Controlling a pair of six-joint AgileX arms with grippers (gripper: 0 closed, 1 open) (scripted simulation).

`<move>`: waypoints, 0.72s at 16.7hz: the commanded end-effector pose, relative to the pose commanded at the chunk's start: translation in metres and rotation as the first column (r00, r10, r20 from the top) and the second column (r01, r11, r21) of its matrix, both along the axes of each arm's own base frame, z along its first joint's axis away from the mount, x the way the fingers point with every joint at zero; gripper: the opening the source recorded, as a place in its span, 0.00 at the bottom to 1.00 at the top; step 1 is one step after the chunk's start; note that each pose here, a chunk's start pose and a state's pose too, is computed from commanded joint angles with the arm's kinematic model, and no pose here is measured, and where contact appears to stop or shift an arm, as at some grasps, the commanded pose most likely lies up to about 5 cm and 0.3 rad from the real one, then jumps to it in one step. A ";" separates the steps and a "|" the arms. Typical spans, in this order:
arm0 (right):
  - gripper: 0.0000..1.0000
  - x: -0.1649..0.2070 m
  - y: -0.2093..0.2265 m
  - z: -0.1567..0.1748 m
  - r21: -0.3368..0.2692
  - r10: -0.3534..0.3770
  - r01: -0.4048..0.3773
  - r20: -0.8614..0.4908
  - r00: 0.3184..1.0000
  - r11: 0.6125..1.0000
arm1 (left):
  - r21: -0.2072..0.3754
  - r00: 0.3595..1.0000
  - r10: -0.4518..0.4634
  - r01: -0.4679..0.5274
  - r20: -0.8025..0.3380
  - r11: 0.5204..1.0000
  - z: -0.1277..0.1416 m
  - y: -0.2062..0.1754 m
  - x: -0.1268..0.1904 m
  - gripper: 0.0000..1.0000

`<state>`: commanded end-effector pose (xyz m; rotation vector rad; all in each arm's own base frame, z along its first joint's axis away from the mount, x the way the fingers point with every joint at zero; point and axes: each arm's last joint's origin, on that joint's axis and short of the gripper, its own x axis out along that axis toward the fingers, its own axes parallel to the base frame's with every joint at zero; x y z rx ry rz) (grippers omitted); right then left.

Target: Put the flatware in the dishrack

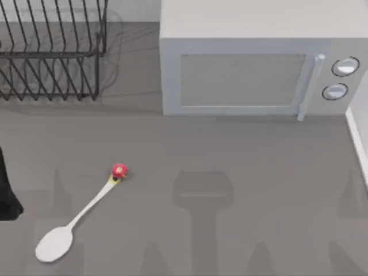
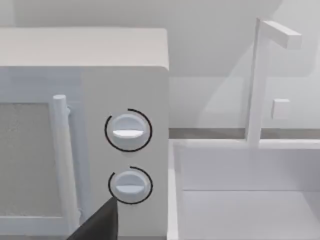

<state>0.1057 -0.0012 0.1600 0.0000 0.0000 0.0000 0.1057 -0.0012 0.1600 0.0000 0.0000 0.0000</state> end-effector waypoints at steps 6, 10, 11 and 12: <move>1.00 0.000 0.000 0.000 0.000 0.000 0.000 0.000 1.000 1.000 | 0.013 0.996 -0.037 0.038 -0.082 0.999 0.018 -0.004 0.001 1.00; 1.00 0.000 0.000 0.000 0.000 0.000 0.000 0.000 1.000 1.000 | 0.044 0.945 -0.097 0.116 -0.312 0.992 0.051 -0.012 0.017 1.00; 1.00 0.000 0.000 0.000 0.000 0.000 0.000 0.000 1.000 1.000 | 0.053 0.915 -0.111 0.142 -0.389 0.988 0.058 -0.015 0.025 1.00; 1.00 0.000 0.000 0.000 0.000 0.000 0.000 0.000 1.000 1.000 | 0.061 0.875 -0.123 0.171 -0.469 0.983 0.064 -0.019 0.034 1.00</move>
